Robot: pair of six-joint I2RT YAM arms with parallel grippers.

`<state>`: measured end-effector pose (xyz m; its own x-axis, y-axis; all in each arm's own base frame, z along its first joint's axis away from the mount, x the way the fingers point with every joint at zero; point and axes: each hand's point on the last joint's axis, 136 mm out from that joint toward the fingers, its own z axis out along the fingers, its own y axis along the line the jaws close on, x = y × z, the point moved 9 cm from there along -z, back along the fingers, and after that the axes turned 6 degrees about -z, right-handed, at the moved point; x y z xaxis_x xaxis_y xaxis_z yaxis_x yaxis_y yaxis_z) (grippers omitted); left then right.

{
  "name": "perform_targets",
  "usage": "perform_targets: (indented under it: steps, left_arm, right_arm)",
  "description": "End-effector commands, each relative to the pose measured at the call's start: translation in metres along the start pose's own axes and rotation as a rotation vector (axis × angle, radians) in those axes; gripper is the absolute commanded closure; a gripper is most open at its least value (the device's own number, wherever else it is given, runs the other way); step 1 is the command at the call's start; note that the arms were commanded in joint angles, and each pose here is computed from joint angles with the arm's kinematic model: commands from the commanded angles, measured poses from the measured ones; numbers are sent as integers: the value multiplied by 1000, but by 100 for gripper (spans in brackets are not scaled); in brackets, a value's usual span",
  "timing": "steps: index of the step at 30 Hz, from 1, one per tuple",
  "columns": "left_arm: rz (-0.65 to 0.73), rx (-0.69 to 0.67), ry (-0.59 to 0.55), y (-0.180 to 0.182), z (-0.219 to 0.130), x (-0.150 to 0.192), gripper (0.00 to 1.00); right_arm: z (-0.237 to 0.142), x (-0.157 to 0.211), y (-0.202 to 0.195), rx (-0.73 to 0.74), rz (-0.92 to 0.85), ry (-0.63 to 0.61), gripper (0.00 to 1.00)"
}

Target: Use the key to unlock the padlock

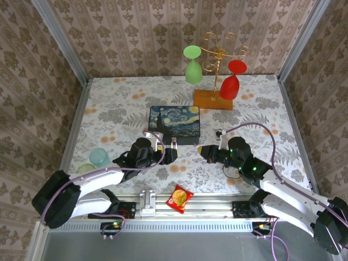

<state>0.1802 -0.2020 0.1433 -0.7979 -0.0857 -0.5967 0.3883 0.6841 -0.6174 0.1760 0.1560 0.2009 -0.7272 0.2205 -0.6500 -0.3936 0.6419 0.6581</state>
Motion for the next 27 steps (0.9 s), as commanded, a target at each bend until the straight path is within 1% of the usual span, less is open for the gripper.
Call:
perform_targets:
  steps: [1, 4, 7, 9, 12, 17, 20, 23, 27]
  left_arm:
    - [115, 32, 3, -6, 14, -14, 12]
    - [156, 11, 13, 0, 28, -16, 13]
    - [125, 69, 4, 9, 38, -19, 15]
    - [109, 104, 13, 13, 45, -19, 21]
    - [114, 115, 23, 14, 50, -16, 28]
    - [117, 123, 50, 15, 56, -13, 35]
    - [108, 115, 50, 16, 56, -10, 38]
    - [87, 94, 39, 19, 55, -8, 45]
    - [90, 89, 50, 19, 55, -5, 48]
  right_arm:
    - [1, 9, -9, 37, -6, 9, 100]
    - [0, 13, -12, 43, -2, 8, 100]
    - [-2, 16, -15, 52, 0, 0, 100]
    - [-3, 17, -17, 57, 2, 0, 100]
    - [-4, 19, -19, 61, 7, -4, 100]
    - [-6, 23, -23, 79, 7, -9, 100]
    - [-6, 23, -23, 81, 7, -3, 100]
    - [-5, 25, -25, 87, 9, 2, 100]
    - [-2, 25, -26, 90, 11, 8, 100]
